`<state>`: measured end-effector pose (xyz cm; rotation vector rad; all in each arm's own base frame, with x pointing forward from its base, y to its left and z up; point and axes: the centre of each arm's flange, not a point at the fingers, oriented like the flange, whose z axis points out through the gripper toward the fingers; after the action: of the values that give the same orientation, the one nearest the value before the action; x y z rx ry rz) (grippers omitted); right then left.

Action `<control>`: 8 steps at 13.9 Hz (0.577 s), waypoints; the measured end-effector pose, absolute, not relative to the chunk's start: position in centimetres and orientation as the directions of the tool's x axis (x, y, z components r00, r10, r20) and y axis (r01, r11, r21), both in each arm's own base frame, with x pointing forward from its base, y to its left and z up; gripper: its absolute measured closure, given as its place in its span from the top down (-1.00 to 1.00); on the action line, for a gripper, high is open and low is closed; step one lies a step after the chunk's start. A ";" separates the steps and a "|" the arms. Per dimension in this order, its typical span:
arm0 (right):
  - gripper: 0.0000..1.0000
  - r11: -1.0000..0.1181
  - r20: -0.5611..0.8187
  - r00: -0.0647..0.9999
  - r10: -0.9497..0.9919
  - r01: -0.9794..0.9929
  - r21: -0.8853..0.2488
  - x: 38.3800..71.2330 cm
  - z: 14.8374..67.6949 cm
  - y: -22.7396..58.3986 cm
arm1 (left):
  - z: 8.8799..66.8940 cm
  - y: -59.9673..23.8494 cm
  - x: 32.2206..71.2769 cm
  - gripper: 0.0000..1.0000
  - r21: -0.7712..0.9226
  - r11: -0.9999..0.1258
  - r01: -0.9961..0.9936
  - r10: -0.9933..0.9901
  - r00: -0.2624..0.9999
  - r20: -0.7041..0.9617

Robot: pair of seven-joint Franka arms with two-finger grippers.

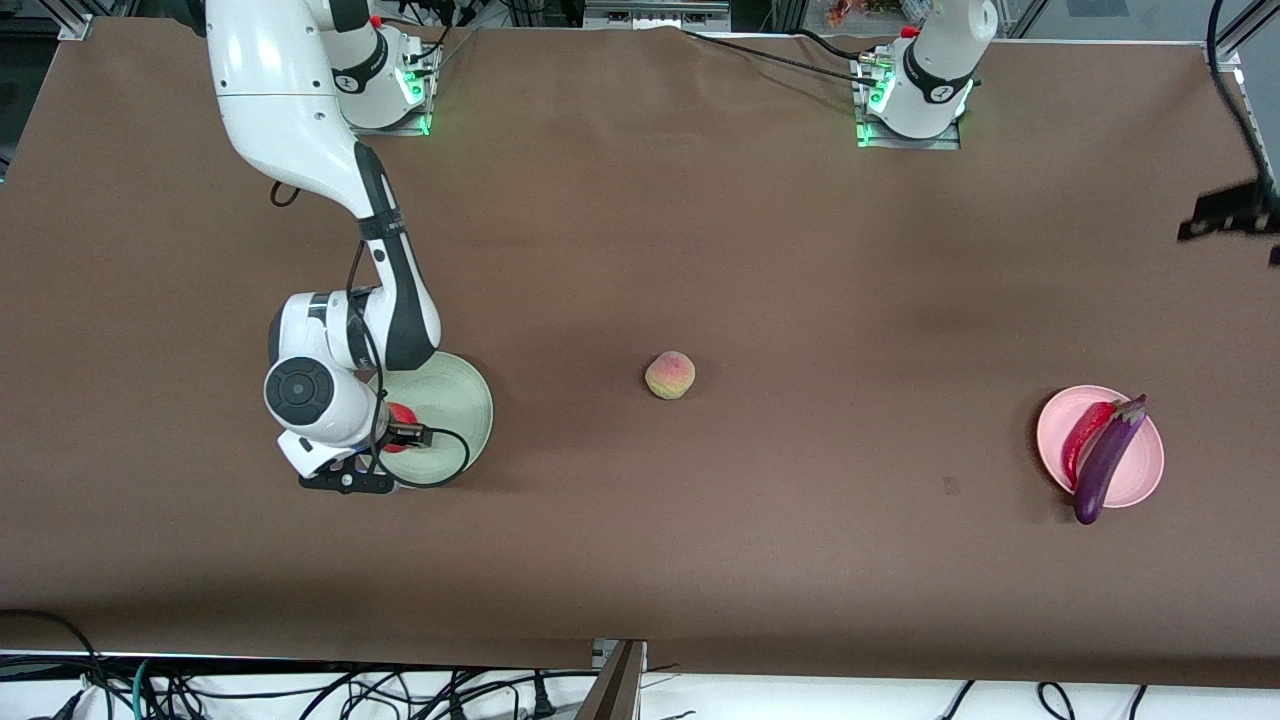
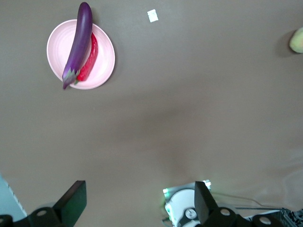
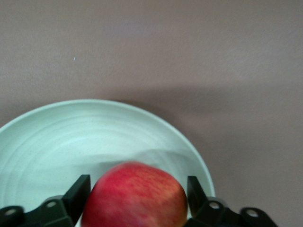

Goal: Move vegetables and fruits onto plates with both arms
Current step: 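Carry the pomegranate to the green plate while the left gripper withdraws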

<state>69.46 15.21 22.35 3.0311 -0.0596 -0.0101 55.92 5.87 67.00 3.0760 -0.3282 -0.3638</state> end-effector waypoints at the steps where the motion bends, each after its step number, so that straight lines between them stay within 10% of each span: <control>1: 1.00 -0.995 0.017 1.000 -0.023 -0.025 0.098 69.9 23.8 15.2 | 68.9 4.7 53.9 1.00 0.038 -0.981 -0.192 -0.195 0.957 -0.214; 8: 1.00 -0.999 0.114 0.993 0.040 0.041 -0.004 67.4 33.8 26.6 | 62.8 1.0 52.0 1.00 -0.004 -0.990 -0.141 -0.137 0.968 -0.208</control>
<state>67.38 26.58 33.76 3.1420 0.0641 0.1802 52.00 0.98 62.81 3.1354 -0.2220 -0.3300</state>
